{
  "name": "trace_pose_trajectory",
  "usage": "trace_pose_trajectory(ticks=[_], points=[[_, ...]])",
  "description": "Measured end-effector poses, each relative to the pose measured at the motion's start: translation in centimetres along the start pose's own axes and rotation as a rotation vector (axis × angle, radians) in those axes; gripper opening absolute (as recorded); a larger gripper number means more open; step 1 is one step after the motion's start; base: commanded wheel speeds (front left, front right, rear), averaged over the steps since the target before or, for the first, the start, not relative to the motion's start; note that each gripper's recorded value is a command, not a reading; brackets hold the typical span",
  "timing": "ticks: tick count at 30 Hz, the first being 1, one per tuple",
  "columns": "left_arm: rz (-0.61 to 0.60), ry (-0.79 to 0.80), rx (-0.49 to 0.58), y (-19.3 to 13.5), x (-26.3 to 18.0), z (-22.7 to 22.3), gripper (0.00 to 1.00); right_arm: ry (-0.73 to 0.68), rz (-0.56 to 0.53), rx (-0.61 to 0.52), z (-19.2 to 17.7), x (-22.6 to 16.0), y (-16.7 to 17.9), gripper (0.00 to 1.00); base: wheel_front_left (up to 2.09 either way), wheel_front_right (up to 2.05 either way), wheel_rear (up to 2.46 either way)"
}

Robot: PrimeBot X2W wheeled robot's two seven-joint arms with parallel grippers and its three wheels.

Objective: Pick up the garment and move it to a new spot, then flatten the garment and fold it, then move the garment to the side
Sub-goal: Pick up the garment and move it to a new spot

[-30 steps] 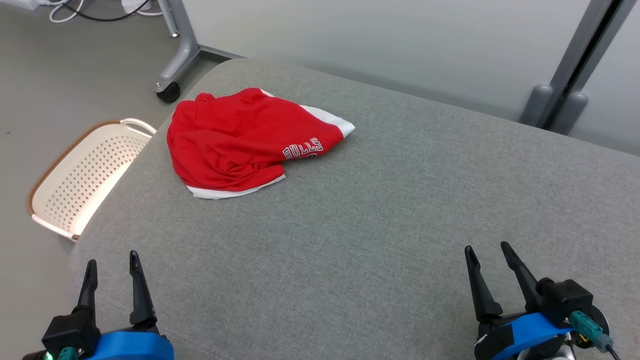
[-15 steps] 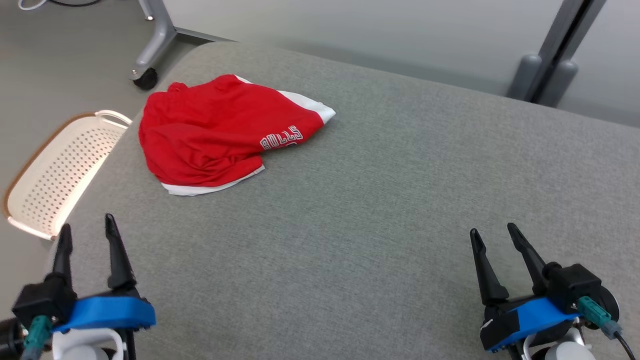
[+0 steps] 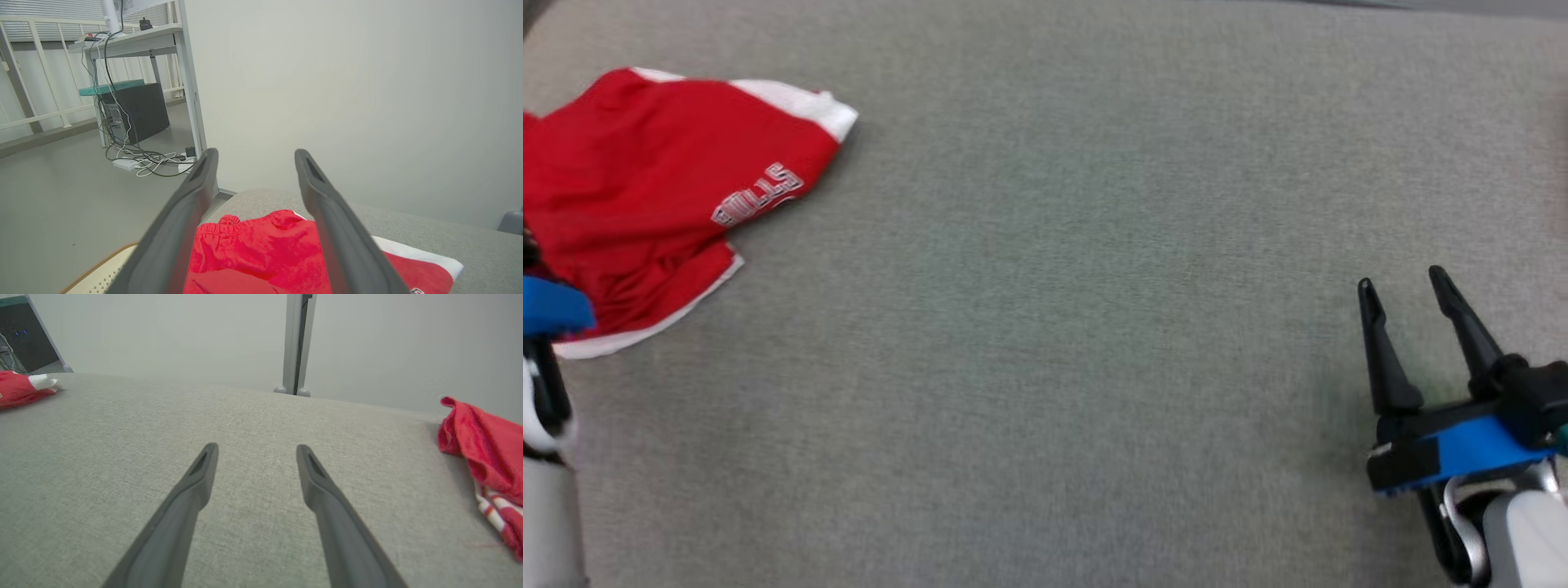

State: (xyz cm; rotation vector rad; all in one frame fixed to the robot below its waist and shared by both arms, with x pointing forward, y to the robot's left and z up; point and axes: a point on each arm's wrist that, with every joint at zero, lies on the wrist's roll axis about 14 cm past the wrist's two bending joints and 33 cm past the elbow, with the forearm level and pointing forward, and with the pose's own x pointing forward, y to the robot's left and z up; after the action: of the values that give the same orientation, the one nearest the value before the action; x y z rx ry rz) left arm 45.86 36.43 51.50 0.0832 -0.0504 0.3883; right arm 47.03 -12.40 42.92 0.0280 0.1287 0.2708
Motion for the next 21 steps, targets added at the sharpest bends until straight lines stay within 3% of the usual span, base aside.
trace_pose_trajectory(ticks=[10,16,21], points=[[-0.064,0.268,0.022,-3.3,6.7,-6.8,1.00,0.048,-0.128,-0.034,-1.9,-0.8,-5.2,1.00,0.00,0.00,0.00],[-0.068,0.610,0.020,-3.5,5.3,-13.5,1.00,0.050,-0.137,-0.050,-1.9,-0.6,-5.9,1.00,0.00,0.00,0.00],[-0.070,0.799,0.005,-3.3,3.5,-16.4,1.00,0.048,-0.132,-0.058,-1.6,-0.3,-6.0,1.00,0.00,0.00,0.00]])
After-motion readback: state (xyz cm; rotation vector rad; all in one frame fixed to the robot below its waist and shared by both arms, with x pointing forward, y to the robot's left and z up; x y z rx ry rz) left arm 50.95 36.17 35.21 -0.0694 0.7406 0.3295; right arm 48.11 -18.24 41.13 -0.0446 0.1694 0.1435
